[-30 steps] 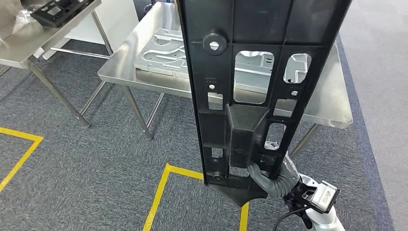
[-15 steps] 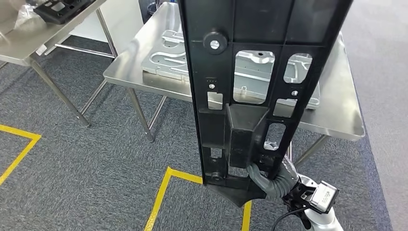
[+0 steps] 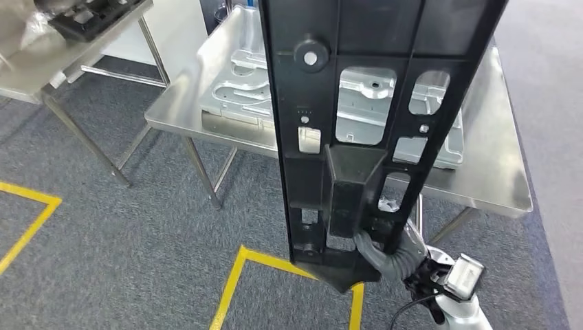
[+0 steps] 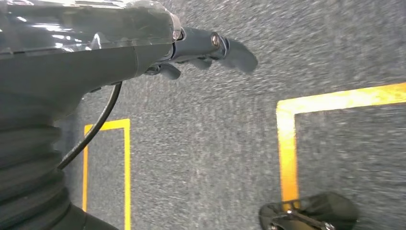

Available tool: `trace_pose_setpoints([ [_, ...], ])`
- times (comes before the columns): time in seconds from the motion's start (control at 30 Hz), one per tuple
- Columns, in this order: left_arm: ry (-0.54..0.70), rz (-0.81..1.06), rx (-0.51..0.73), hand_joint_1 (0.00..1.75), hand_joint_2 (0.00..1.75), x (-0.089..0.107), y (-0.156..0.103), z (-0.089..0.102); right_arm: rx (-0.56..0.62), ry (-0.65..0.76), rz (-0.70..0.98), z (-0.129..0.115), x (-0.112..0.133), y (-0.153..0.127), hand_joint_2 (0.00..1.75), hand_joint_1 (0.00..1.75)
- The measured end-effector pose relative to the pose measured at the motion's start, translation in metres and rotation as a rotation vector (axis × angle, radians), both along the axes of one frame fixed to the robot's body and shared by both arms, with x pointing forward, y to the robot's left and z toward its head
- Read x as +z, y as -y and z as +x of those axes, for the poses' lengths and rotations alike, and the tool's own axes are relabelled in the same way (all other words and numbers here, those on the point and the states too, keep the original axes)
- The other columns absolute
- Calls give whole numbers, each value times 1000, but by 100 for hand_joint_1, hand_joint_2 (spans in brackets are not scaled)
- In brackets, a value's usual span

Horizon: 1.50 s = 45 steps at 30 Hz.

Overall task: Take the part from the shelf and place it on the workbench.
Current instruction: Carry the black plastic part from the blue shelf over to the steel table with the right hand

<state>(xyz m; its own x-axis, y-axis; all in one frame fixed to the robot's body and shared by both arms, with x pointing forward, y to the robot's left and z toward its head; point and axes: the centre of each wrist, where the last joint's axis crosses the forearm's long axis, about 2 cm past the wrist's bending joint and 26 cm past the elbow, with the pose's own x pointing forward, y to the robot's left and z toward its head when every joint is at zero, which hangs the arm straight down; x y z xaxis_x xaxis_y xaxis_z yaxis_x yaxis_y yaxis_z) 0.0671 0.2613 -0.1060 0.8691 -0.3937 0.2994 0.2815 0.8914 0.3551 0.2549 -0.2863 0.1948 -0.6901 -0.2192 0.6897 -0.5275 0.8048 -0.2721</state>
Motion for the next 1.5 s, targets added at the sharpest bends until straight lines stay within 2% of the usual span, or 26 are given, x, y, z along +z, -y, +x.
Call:
trace_pose_setpoints([
  [0.27,-10,2,-1,0,175,-1,-1,-5,3,-10,3,-2,-2,1,175,175],
  [1.07,-4,1,-8,0,175,0,-1,-2,18,-47,9,-7,-6,3,175,175],
  [1.27,-9,1,-2,0,175,-1,-2,-7,20,-56,7,-9,-8,3,175,175],
  [1.5,-3,-4,0,0,175,-1,-2,-8,-32,-23,-48,-7,-5,3,175,175],
])
